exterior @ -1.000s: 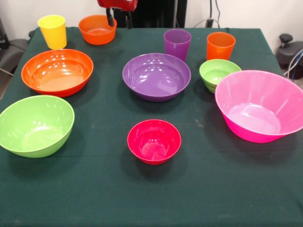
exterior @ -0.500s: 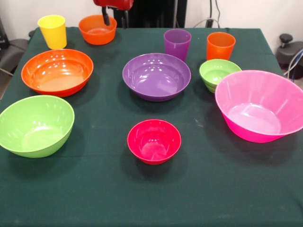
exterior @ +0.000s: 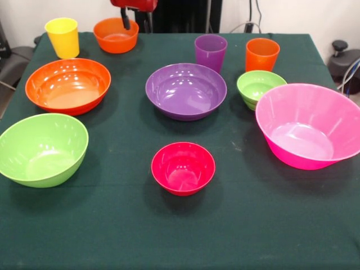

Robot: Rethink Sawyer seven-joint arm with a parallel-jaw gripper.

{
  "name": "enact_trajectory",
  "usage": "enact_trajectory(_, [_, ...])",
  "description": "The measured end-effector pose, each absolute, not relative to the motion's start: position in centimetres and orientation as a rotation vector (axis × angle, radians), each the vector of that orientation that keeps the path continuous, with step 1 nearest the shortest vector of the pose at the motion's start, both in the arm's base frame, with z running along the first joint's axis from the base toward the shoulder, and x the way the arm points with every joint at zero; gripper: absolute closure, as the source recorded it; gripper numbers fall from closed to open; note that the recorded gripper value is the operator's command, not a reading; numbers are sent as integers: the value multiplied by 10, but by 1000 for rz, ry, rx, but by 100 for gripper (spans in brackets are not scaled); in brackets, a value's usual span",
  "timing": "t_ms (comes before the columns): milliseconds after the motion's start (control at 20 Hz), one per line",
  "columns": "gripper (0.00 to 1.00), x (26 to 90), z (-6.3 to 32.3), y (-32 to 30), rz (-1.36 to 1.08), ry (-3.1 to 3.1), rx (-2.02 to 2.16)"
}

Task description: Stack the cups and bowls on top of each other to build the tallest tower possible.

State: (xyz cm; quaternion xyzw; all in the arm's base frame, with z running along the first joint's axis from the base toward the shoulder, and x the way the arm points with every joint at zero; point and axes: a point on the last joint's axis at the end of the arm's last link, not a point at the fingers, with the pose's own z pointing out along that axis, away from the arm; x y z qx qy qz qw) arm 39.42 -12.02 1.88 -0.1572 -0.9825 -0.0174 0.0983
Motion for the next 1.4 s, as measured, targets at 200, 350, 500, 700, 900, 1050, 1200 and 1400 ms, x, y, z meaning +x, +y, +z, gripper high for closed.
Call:
enact_trajectory(200, [0,395,19,-120,-55,-2904,-462])
enact_trajectory(350, [0,396,19,-119,-60,-2901,-459])
enact_trajectory(500, [0,397,19,-121,-60,-2899,-461])
enact_trajectory(700, [0,400,17,-126,-65,-2897,-476])
enact_trajectory(900, [0,403,16,-131,-65,-2905,-478])
enact_trajectory(1050, [0,408,15,-133,-65,-2911,-477])
enact_trajectory(1200, [0,419,15,-137,-65,-2913,-473])
enact_trajectory(1400, [0,427,12,-140,-66,-2899,-467])
